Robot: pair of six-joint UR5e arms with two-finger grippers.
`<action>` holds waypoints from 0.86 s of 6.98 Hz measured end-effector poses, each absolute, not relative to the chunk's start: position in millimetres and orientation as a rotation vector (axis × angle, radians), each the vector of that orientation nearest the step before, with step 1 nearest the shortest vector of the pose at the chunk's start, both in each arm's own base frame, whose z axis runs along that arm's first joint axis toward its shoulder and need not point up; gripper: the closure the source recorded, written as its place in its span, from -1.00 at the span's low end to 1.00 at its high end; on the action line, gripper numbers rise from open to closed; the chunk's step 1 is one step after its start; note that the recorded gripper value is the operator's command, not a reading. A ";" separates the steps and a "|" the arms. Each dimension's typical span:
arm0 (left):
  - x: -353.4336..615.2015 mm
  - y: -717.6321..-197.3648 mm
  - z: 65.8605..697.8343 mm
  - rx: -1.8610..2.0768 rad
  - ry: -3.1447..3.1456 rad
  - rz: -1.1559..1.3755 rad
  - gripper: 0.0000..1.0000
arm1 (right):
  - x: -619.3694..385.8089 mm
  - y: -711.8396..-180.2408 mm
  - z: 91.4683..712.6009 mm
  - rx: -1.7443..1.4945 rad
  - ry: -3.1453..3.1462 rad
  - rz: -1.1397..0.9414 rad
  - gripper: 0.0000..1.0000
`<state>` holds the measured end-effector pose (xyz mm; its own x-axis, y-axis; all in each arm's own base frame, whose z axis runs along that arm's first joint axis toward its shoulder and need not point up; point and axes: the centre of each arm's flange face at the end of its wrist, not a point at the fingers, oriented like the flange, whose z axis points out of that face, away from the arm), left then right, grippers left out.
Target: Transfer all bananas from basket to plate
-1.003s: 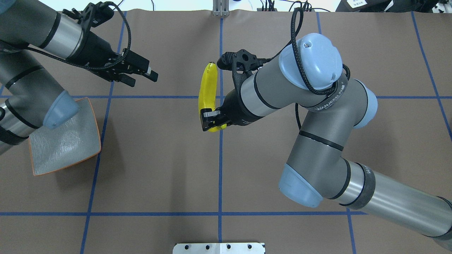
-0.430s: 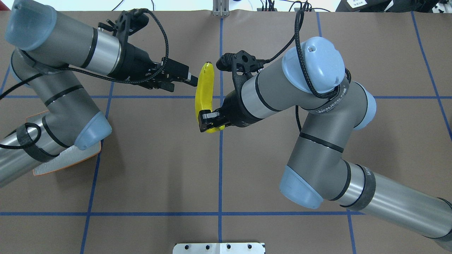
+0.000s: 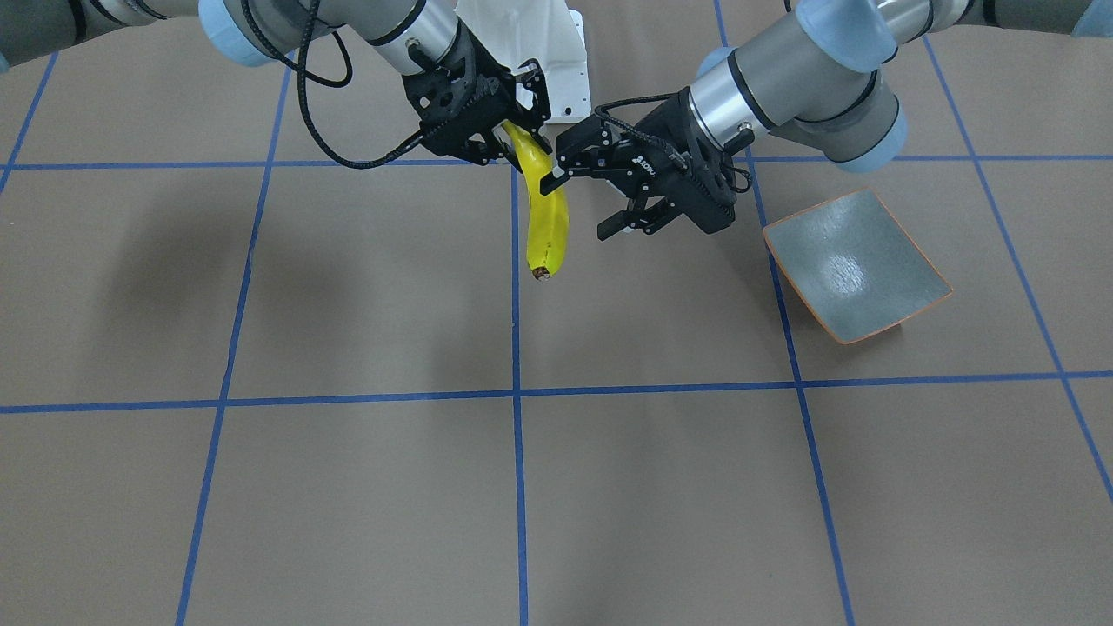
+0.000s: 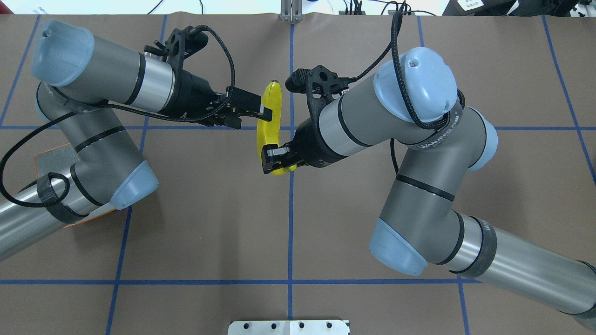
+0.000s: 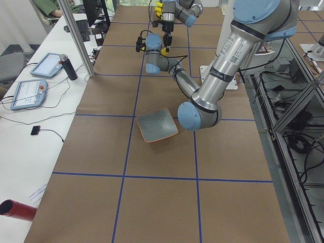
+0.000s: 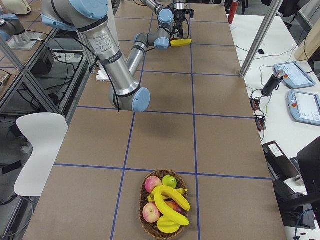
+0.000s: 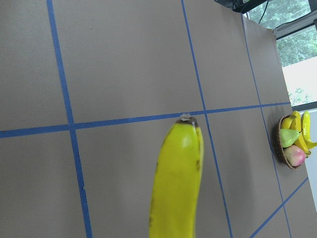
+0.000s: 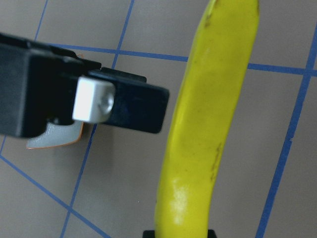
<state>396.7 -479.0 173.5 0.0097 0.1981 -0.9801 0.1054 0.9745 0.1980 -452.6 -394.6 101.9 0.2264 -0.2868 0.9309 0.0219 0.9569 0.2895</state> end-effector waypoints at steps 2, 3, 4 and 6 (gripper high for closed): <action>404.9 -486.3 172.0 0.227 1.558 0.061 -0.96 | -449.8 -392.1 101.2 0.236 -1.334 -0.218 1.00; 408.4 -489.6 172.3 0.221 1.554 0.055 -0.90 | -448.6 -391.2 100.5 0.237 -1.337 -0.220 1.00; 410.3 -491.3 172.2 0.216 1.552 0.050 -0.87 | -447.3 -390.4 99.8 0.239 -1.339 -0.221 1.00; 413.6 -489.7 168.4 0.199 1.559 0.042 -0.74 | -448.1 -388.8 99.5 0.237 -1.340 -0.223 1.00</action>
<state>413.6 -489.7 168.4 0.0148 0.1526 -0.9882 0.0988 0.9832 0.1533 -448.1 -388.8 99.5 0.2147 -0.2941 0.9314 0.0239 0.9549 0.2960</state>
